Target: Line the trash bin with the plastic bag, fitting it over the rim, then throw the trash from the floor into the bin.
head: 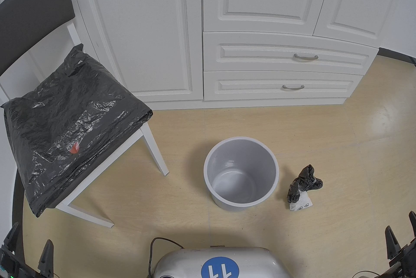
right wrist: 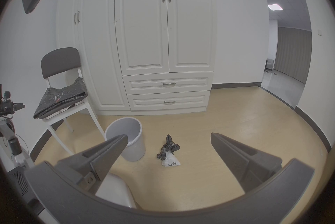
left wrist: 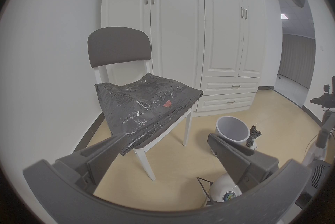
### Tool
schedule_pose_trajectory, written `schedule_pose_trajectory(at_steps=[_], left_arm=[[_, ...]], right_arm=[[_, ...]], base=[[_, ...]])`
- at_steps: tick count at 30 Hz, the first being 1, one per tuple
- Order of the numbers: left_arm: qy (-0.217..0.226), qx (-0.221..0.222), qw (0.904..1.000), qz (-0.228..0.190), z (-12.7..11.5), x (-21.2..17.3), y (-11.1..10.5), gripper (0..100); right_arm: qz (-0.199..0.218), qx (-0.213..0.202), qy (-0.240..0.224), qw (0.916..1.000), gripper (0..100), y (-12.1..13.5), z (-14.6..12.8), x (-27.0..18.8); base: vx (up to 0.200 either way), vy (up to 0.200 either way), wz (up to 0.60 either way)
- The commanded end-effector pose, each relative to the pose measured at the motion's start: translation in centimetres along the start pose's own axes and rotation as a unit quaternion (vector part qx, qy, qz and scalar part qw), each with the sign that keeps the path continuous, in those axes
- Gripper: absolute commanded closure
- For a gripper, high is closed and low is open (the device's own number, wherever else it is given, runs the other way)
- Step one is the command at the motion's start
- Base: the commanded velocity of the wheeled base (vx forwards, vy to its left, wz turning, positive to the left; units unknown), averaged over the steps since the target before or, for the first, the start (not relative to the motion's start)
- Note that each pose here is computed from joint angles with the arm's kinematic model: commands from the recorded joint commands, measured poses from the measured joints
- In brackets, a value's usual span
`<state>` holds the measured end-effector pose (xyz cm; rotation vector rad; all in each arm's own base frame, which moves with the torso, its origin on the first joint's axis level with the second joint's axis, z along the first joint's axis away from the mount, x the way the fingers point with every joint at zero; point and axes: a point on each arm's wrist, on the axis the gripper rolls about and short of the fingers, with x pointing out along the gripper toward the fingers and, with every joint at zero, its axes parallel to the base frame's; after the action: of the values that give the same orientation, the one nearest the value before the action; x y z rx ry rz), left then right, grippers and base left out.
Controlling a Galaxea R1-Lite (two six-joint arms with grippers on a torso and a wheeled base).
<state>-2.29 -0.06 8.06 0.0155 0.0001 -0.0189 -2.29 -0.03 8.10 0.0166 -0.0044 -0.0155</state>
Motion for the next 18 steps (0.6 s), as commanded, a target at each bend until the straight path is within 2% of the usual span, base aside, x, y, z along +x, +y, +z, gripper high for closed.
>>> schedule_pose_trajectory(at_steps=[1, 18], left_arm=[[0.0, 0.0, 1.0, 0.0, -0.48, 0.0, -0.01, 0], [0.0, 0.005, 1.0, -0.001, -0.51, 0.01, -0.02, 0]], right_arm=[[0.0, -0.001, 0.0, 1.0, 0, -0.01, -0.48, -0.01], [0.004, -0.004, 0.003, 1.0, 0, 0.02, -0.57, 0.0]], base=[[0.0, 0.0, 0.0], [0.0, 0.0, 0.0]])
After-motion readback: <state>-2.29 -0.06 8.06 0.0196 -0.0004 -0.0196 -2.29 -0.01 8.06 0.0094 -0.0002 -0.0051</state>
